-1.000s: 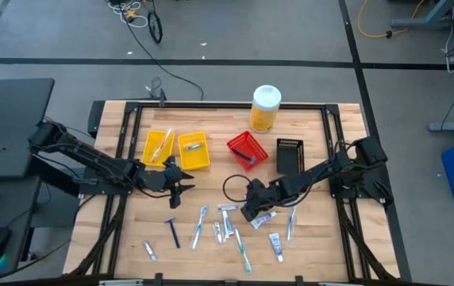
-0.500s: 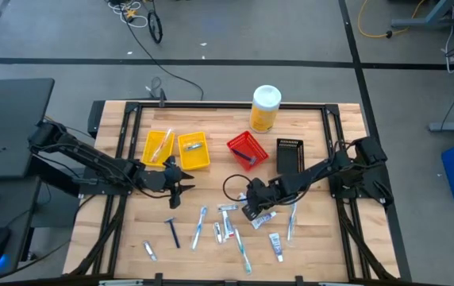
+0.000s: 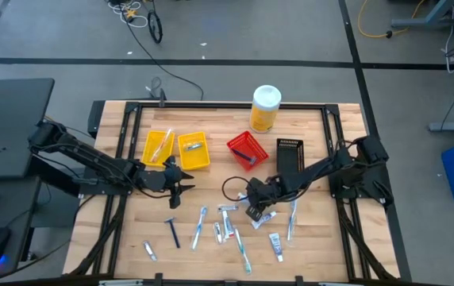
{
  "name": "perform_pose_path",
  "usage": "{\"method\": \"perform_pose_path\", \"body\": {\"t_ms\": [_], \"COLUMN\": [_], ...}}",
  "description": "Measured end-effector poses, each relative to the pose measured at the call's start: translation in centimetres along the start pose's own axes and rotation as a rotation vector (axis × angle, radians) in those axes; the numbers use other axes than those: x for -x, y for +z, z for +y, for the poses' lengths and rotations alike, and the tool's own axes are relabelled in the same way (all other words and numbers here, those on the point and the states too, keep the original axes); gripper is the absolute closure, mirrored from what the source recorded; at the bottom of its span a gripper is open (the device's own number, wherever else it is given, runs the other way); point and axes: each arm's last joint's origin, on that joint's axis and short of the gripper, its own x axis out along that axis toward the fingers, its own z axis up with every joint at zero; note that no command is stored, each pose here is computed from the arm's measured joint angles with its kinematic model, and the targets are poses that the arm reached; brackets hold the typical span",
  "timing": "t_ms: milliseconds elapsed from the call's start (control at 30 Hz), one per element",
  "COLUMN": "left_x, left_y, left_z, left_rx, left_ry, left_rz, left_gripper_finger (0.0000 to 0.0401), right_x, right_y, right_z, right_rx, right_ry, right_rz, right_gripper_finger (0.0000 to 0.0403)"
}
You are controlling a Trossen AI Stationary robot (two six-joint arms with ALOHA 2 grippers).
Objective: Pick & Place Travel size toiletries
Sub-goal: Put the white toothpaste into the black bin
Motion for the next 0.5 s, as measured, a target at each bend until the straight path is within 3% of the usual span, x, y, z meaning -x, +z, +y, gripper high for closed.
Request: {"method": "perform_pose_path", "body": {"t_ms": [300, 500], "left_x": [0.0, 0.0], "left_y": [0.0, 0.0], "left_z": [0.0, 0.0], "left_rx": [0.0, 0.001], "left_ry": [0.0, -0.001], "left_rz": [0.0, -0.001], "left_gripper_finger": [0.0248, 0.0248], "right_x": [5.3, 9.6], "right_y": [1.4, 1.7], "right_z": [-1.7, -4.4], "right_rx": [0.013, 0.022], "right_ry": [-0.027, -0.191], "right_rz": [-0.063, -0.136], "right_gripper_finger": [0.0308, 0.029]}}
